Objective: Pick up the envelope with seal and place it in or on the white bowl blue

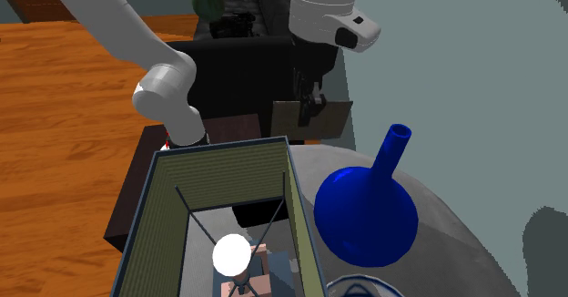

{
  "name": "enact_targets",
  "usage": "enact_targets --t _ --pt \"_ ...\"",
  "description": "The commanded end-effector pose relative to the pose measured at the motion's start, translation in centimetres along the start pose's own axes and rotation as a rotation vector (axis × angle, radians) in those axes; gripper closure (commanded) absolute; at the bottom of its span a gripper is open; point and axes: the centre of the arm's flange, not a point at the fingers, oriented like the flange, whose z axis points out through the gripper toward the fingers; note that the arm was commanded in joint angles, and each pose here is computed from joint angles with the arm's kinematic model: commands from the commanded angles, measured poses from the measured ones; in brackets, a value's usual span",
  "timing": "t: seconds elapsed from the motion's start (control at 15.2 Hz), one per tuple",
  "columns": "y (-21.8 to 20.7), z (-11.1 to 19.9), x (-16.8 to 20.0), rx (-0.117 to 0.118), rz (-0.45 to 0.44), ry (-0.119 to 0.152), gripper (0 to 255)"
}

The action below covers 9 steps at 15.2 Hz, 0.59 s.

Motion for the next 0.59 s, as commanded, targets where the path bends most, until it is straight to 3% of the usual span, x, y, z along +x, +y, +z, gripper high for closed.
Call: enact_targets --t 0.0,0.13,0.53 --pt "0.1 -1.2 -0.1 0.0 0.0 0.0 255" --pt "0.1 -2.1 -0.1 0.0 0.0 0.0 255" --pt "8.0 -2.6 -0.2 0.0 0.0 0.0 255"
